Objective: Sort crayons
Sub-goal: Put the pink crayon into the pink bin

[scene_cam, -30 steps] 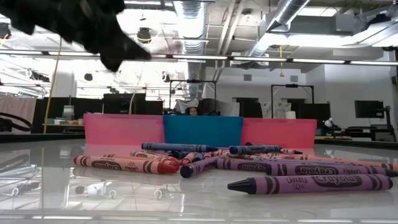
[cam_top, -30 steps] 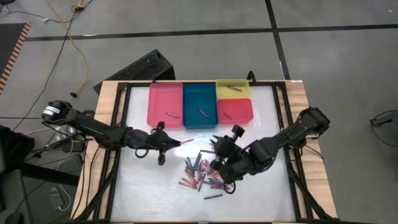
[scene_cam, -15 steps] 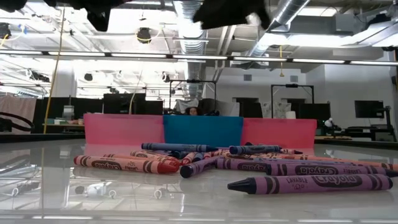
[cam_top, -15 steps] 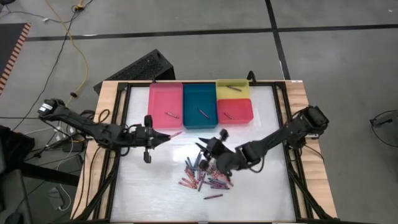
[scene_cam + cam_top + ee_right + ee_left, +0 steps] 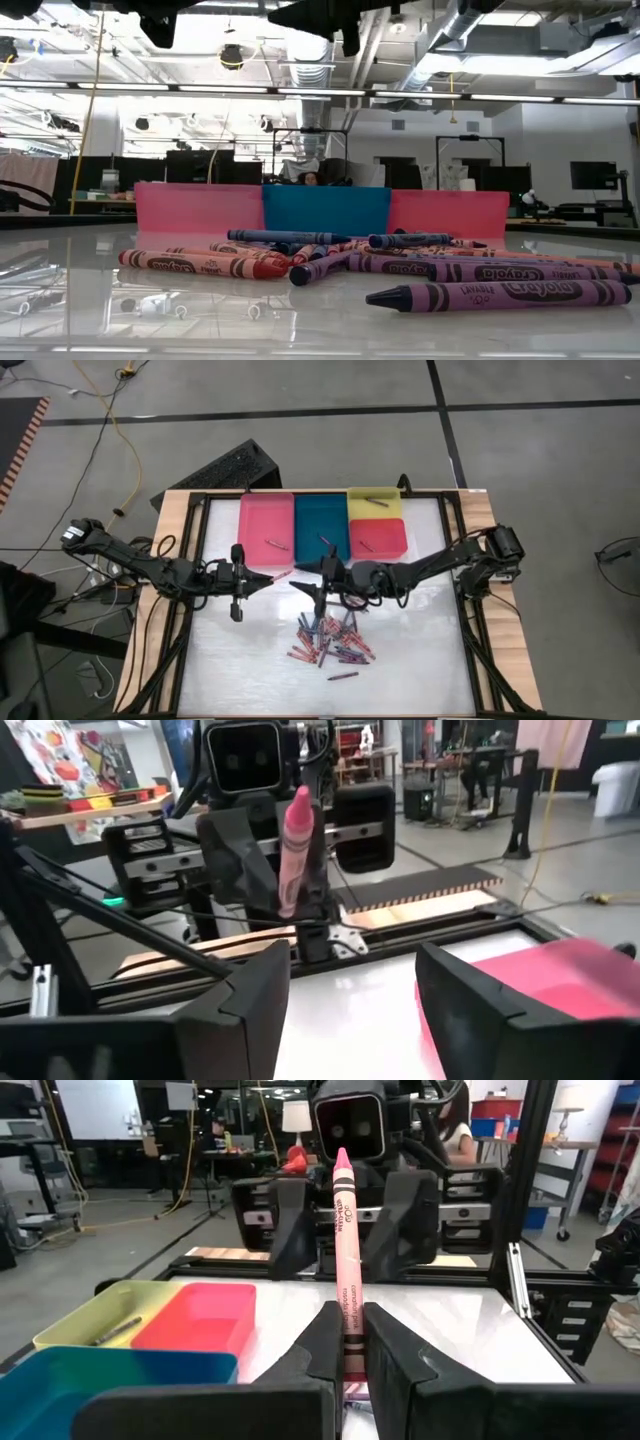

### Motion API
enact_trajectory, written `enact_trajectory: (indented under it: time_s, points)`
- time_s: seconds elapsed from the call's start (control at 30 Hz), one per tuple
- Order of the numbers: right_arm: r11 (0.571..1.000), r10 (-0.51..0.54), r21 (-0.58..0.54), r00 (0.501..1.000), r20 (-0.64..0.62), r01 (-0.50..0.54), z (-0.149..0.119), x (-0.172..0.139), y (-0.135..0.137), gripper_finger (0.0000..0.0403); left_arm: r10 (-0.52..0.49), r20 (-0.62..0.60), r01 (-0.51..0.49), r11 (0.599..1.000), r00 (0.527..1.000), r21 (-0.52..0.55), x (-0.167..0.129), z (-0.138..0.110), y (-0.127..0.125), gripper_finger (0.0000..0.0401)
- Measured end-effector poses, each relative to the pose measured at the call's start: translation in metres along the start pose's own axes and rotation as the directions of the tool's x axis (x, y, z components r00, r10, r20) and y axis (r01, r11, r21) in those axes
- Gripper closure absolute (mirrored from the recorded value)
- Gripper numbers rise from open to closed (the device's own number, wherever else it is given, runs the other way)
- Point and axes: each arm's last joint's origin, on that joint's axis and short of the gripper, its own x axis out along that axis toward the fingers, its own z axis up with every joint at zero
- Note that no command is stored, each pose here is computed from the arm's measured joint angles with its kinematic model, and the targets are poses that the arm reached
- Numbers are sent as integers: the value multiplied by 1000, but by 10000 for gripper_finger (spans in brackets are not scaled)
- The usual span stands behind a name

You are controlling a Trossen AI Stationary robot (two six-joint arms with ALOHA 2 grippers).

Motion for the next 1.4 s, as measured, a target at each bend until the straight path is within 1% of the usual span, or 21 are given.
enact_trajectory:
  time_s: [0.2,0.27,0.47,0.6,0.8,0.93,1.07,1.17,1.4]
  points:
    - [999,15,-47,999,42,-13,4,0,0,169,3,0,-3,1000,1000,0,0,0,0,390]
    - [998,35,-52,998,61,-31,6,0,1,167,15,0,-15,1000,1000,0,0,0,0,390]
    - [997,50,-58,995,87,-45,9,0,1,167,24,0,-24,1000,1000,0,0,0,1,389]
    - [996,59,-69,990,127,-50,13,0,1,167,46,9,-46,999,999,-4,0,1,1,389]
    - [997,50,-69,986,157,-39,17,1,-3,167,52,59,-53,998,997,20,0,7,2,389]
    - [997,49,-68,986,161,-39,17,1,-3,167,57,106,-63,996,993,58,1,10,1,389]
    - [996,51,-79,980,190,-37,20,0,-3,168,64,167,-77,995,984,70,1,4,1,389]
    - [996,51,-81,981,189,-37,20,0,-3,168,78,191,-92,994,978,66,1,-2,2,389]
    - [997,48,-77,978,203,-33,22,1,-5,168,82,244,-109,989,966,99,4,-5,0,389]
